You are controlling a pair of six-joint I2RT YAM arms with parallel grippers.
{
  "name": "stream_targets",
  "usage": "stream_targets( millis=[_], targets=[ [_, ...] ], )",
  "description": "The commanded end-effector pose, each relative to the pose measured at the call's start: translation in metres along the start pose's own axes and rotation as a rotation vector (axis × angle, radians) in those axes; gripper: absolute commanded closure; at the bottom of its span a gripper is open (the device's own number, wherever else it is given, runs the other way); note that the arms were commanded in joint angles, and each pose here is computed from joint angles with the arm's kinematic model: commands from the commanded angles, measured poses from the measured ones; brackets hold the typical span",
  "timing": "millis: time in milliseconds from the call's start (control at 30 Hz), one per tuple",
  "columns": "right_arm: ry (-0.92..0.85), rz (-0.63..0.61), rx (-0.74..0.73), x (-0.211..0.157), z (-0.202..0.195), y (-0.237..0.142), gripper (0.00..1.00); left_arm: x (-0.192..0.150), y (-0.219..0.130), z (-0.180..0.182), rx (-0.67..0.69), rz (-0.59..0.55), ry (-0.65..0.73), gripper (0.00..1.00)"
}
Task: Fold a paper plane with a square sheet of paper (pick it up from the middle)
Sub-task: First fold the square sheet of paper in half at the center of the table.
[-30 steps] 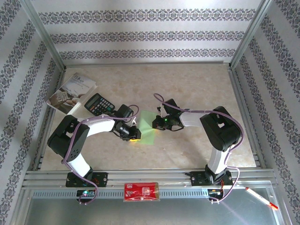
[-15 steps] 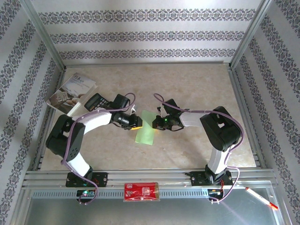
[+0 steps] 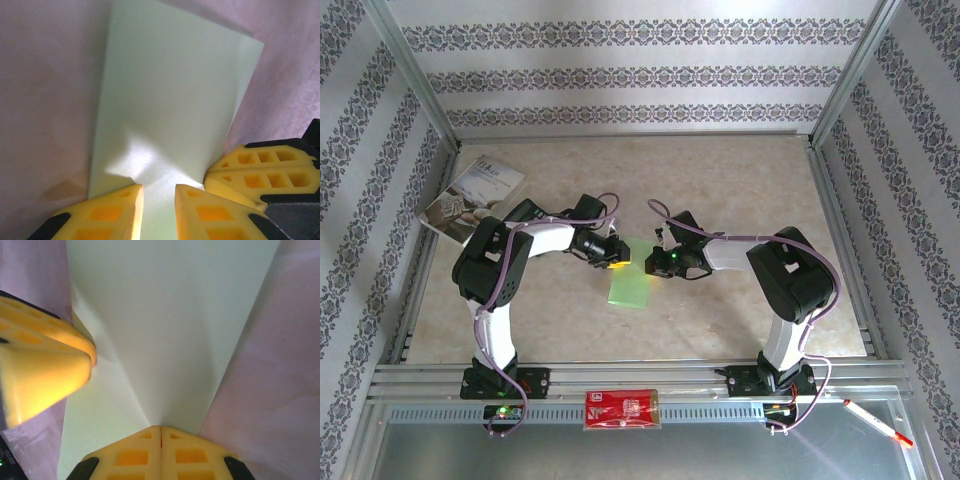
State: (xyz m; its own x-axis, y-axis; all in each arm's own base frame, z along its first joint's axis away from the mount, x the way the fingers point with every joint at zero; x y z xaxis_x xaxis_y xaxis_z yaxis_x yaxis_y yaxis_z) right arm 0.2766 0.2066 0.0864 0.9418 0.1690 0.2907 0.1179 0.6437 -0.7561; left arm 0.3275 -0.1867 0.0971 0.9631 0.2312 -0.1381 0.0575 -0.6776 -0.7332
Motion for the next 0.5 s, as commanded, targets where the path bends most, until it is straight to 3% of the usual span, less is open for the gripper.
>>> stream_targets(
  millis=[0,233,467],
  targets=[
    [0.127,0.209,-0.284,-0.052,-0.05,0.008,1.0,0.005,-0.012,0.006,0.021,-0.06,0.017,0.76],
    [0.127,0.208,-0.282,-0.051,-0.051,0.008,1.0,0.013,-0.024,-0.027,-0.136,-0.071,0.048,0.73],
    [0.124,0.208,-0.281,-0.051,-0.051,0.008,1.0,0.03,0.002,-0.02,-0.099,-0.048,0.01,0.73]
  ],
)
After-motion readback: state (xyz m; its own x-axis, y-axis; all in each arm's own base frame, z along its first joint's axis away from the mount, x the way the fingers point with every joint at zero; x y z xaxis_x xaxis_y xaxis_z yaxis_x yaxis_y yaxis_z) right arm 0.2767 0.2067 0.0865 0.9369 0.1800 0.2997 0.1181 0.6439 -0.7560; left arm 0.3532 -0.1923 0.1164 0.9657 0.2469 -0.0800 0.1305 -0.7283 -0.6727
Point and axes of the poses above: each hand's point on the last joint's axis, 136 mm out from that joint toward the fingers, its own y axis out along the fingers, its own z axis along the line the jaws close on, x = y × z, the point moved 10 cm from there along -y, back along the fingers, and after that the axes turned 14 degrees about -y, right-handed, at the moved point
